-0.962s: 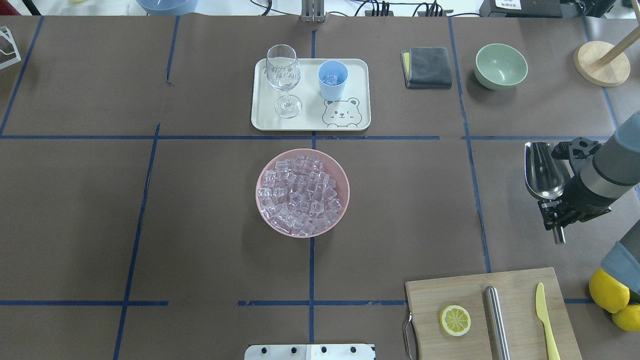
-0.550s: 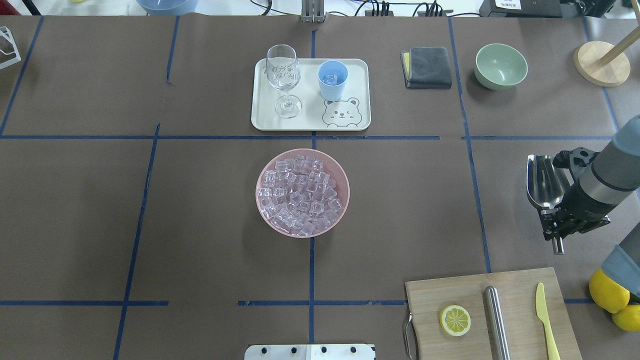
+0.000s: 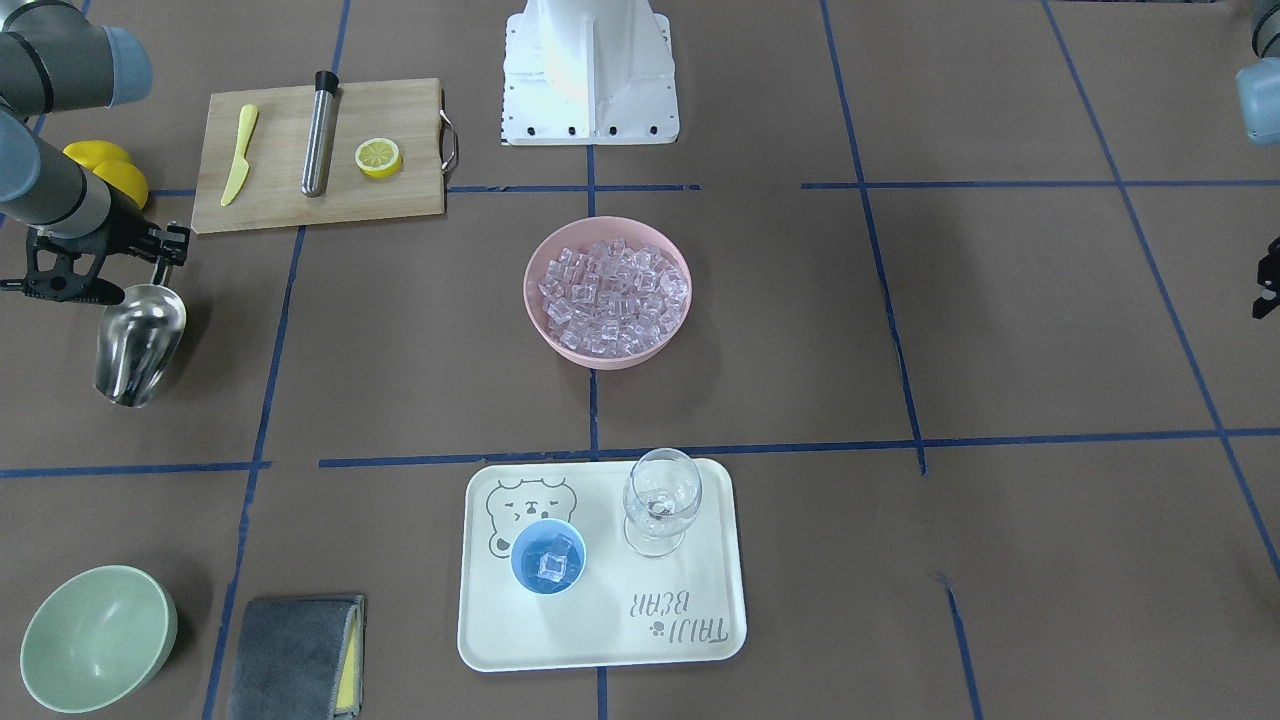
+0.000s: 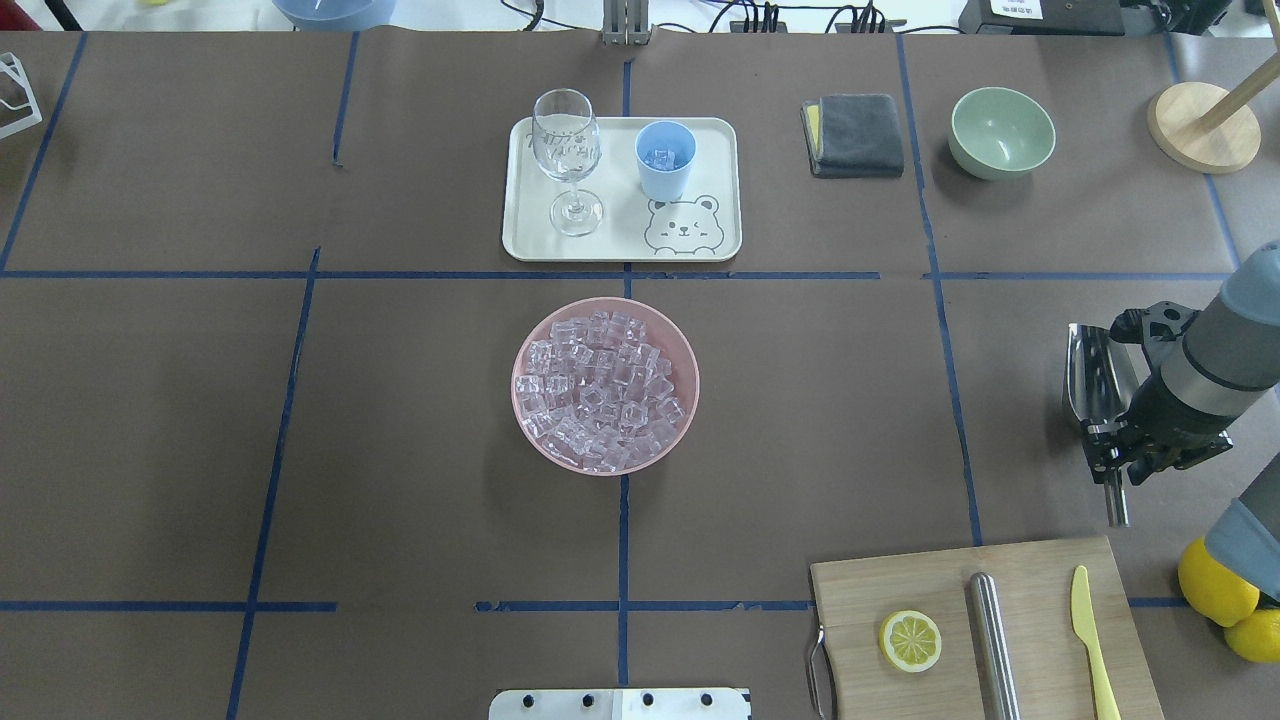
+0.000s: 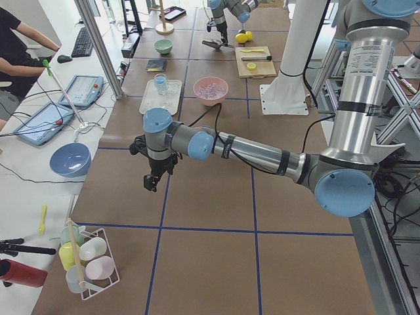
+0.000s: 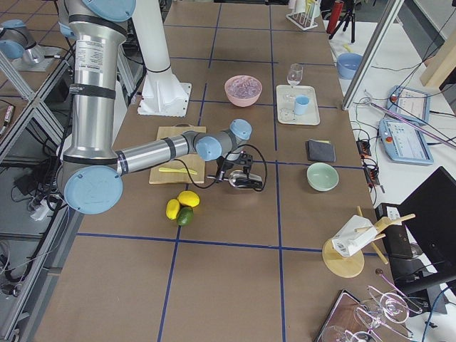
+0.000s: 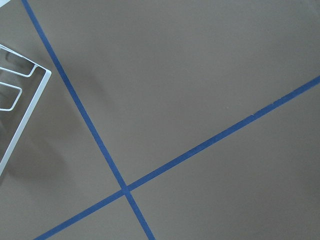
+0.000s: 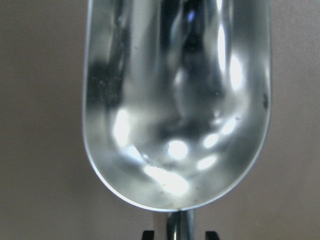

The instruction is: Put ice in cup with scoop

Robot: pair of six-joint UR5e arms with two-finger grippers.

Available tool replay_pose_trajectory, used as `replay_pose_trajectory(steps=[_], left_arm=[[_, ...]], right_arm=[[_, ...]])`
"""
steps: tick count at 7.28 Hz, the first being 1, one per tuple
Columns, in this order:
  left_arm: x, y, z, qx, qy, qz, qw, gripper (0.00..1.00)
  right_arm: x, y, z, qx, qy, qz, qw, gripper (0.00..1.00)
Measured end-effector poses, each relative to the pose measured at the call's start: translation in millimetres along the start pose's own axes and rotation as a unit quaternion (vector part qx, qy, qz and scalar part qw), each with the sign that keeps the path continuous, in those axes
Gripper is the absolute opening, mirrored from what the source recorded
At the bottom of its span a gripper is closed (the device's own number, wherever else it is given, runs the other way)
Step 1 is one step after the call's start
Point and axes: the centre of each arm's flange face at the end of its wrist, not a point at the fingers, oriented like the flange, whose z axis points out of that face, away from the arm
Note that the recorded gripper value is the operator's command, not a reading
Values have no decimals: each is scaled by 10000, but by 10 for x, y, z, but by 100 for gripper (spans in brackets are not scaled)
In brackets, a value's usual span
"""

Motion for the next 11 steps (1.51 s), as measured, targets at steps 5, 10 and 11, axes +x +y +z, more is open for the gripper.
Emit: replay_pose_trajectory(steps=[5,10,11], left_arm=[[0,-18,-16,12,-5,10,10000,100],[-240,193,-107,-176,-19,-434,9989,100],[-407,348,-160,-316,-14,-605,9977,100]], right_arm=[[117,-451,-740,1116,-35,296,9933,100],[1343,-681,-1711,2080,-151,-219,9778,100],[1613,-630,-1755,2019,-318,-416,9780,100]])
